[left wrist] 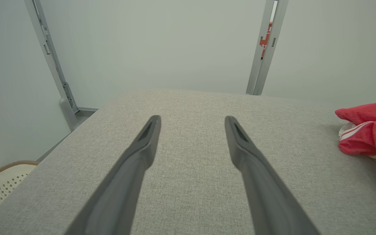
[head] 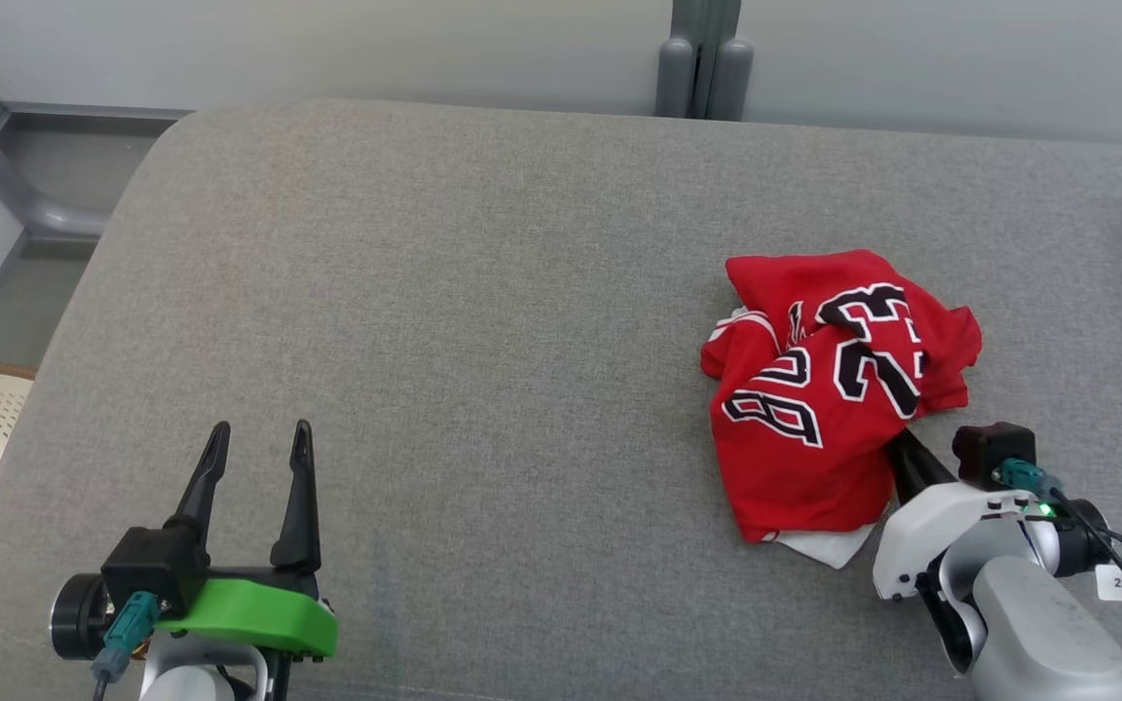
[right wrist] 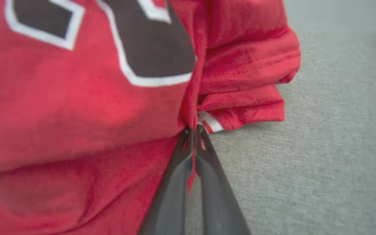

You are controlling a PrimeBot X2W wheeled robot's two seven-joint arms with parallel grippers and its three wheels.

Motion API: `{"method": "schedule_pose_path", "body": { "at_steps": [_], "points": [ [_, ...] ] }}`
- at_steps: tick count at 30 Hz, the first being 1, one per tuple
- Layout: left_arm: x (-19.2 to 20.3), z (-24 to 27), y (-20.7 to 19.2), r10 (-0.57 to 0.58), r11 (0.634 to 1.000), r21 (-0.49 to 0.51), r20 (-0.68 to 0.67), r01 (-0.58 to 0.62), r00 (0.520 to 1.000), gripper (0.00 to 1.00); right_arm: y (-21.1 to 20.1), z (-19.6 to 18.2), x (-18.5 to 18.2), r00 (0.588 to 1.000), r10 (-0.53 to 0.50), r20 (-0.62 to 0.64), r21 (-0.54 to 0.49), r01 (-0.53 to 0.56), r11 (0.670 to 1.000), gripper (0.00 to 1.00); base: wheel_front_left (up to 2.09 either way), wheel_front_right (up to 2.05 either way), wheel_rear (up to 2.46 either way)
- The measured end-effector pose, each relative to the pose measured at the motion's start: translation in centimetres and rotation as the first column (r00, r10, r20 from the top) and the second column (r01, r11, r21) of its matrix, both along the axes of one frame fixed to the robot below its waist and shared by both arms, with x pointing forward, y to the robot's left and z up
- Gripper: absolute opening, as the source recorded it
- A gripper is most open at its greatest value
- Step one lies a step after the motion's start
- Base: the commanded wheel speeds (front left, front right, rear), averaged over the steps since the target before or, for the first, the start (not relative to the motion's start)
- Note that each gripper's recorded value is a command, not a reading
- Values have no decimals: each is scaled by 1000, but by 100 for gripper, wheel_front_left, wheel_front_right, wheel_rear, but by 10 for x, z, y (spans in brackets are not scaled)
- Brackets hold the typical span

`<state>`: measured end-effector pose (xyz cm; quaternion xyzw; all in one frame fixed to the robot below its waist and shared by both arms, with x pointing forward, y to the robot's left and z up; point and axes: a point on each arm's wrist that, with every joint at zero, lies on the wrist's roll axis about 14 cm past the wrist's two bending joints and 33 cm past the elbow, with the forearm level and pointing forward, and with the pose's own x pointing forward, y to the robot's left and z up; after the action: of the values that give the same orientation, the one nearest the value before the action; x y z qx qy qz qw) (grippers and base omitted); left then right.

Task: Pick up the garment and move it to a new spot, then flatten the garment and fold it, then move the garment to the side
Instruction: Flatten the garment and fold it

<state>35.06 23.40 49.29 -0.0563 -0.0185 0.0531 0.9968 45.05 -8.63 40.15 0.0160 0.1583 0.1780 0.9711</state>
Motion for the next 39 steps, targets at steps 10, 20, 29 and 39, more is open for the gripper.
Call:
{"method": "schedule_pose_path", "body": {
  "at_steps": [10,20,29,39],
  "points": [
    [-5,3,-14,-35,999,-17,16,35,999,100,-60,26,-13,987,-131,93,0,131,991,0,0,0,0],
    [-4,7,-36,-97,995,-20,33,98,995,100,-177,45,-48,906,-389,166,-26,399,917,0,0,0,0],
    [-2,8,-50,-139,990,-20,38,140,990,100,-177,54,-58,889,-413,199,-3,422,907,100,0,0,0],
    [2,7,-68,-194,981,-22,37,195,980,100,-124,111,-48,873,-322,366,94,309,946,100,0,0,0]
  ]
}}
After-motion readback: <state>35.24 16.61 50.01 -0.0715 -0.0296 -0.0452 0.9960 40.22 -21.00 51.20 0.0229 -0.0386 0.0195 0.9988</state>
